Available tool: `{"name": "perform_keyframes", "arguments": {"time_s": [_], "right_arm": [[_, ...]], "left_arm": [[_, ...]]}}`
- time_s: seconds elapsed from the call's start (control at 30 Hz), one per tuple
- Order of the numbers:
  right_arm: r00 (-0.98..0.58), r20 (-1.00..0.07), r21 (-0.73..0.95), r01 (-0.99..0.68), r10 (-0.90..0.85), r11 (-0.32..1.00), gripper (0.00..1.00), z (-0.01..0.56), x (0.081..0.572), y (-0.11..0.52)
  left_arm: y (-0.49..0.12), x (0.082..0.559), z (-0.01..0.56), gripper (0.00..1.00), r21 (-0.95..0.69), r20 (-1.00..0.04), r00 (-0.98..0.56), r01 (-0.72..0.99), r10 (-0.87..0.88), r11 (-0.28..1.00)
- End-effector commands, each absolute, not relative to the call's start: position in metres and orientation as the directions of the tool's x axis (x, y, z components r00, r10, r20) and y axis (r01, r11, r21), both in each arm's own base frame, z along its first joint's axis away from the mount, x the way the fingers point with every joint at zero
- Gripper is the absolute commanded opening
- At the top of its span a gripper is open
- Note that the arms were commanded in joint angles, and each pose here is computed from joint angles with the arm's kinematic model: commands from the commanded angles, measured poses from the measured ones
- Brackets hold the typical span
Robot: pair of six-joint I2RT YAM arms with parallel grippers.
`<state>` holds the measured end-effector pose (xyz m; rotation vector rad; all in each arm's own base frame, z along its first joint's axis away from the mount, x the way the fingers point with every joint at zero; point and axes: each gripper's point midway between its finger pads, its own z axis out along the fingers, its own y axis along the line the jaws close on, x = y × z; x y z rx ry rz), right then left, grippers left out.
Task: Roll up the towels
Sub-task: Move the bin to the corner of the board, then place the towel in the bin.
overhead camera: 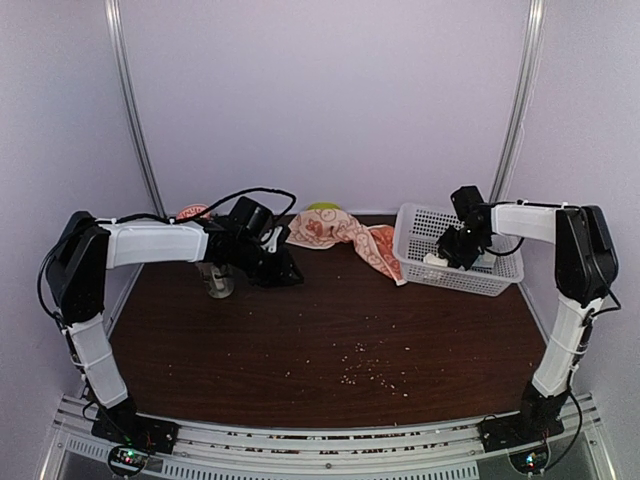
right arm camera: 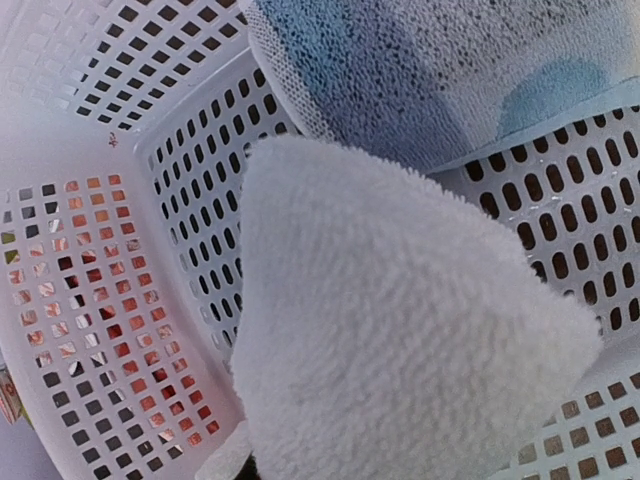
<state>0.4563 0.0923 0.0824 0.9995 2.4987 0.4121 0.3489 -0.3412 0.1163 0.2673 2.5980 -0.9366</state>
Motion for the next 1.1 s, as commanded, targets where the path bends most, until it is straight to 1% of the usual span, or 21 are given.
{"name": "perform_keyframes", "arguments": {"time_s": [0.0,0.27,0.4,0.47,0.6,0.67,0.77,0.93,1.07], "right_arm": [[-0.724,-0.250,0.410,0.522,0.643,0.748,0.00,0.088,0.429,0.104],[-0.826,-0.214,0.371,0.426,0.522,0.825,0.00,0.082,0.381,0.129],[-0.862,-0.199,0.352,0.381,0.466,0.855,0.00,0.077,0.349,0.141],[-0.882,-0.194,0.347,0.349,0.430,0.871,0.00,0.075,0.333,0.149],[-0.916,-0.188,0.338,0.278,0.354,0.899,0.00,0.073,0.302,0.165],[-0.928,-0.185,0.334,0.251,0.325,0.909,0.00,0.072,0.288,0.171],[-0.941,-0.183,0.323,0.215,0.283,0.922,0.00,0.069,0.271,0.176],[-0.966,-0.173,0.308,0.134,0.194,0.942,0.00,0.066,0.247,0.190],[-0.975,-0.171,0.310,0.086,0.145,0.947,0.00,0.068,0.234,0.200]], "left_arm": [[-0.348,0.355,0.118,0.24,-0.603,-0.407,-0.913,0.303,0.043,0.738],[-0.352,0.355,0.123,0.24,-0.622,-0.406,-0.913,0.304,0.036,0.722],[-0.355,0.353,0.127,0.26,-0.640,-0.411,-0.911,0.320,0.042,0.699],[-0.360,0.351,0.132,0.31,-0.654,-0.419,-0.907,0.337,0.046,0.678],[-0.373,0.345,0.145,0.50,-0.657,-0.450,-0.890,0.388,0.077,0.646],[-0.381,0.340,0.148,0.57,-0.657,-0.458,-0.884,0.409,0.096,0.633],[-0.395,0.333,0.153,0.62,-0.660,-0.467,-0.875,0.440,0.126,0.609],[-0.422,0.321,0.164,0.71,-0.621,-0.511,-0.836,0.522,0.203,0.585],[-0.443,0.316,0.169,0.74,-0.613,-0.523,-0.816,0.560,0.246,0.557]]}}
